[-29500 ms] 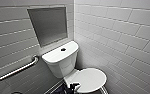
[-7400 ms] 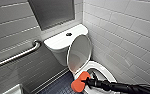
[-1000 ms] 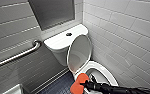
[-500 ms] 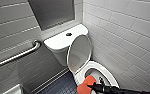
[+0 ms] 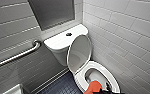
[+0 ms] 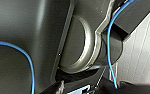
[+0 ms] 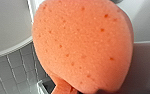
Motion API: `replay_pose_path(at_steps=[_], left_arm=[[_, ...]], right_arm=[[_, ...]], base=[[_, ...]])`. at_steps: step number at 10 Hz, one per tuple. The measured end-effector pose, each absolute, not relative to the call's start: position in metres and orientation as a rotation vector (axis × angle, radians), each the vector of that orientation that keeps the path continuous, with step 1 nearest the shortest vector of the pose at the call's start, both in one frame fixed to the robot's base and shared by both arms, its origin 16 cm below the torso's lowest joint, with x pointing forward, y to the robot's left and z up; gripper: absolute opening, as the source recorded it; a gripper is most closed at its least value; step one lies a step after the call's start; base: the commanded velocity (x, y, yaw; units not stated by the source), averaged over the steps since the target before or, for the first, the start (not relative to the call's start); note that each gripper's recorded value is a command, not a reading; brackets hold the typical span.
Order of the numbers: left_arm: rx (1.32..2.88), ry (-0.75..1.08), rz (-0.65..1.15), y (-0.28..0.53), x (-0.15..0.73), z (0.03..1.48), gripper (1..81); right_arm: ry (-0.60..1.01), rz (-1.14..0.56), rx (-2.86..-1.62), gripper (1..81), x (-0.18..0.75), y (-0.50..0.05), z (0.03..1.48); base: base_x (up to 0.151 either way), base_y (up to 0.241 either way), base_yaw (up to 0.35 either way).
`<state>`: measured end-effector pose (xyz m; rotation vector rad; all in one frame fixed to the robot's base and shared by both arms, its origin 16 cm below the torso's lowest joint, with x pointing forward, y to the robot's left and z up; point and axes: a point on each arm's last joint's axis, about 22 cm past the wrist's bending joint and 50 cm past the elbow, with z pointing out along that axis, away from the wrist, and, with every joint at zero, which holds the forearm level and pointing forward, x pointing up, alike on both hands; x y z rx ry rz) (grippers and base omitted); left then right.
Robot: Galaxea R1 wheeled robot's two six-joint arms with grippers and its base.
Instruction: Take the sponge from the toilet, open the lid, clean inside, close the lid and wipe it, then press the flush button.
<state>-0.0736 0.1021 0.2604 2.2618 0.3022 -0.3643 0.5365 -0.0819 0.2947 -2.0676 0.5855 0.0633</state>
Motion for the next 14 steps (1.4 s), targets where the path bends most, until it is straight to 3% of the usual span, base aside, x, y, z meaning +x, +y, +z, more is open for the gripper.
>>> replay_pose_path(at_steps=[8, 11, 14], left_arm=[[2.260, 0.305, -0.327, 0.120, -0.066, 0.260, 81.1], [2.277, 0.289, -0.298, 0.135, -0.051, 0.251, 81.1], [2.273, 0.295, -0.275, 0.147, -0.045, 0.251, 81.1]], right_arm=[[0.701, 0.203, -2.194, 1.0, 0.435, -0.186, 0.289], [0.779, 0.327, -2.312, 1.0, 0.364, -0.240, 0.271], [0.832, 0.340, -2.376, 1.0, 0.340, -0.285, 0.267]], base=[[0.000, 0.000, 0.000], [0.000, 0.000, 0.000], [0.000, 0.000, 0.000]])
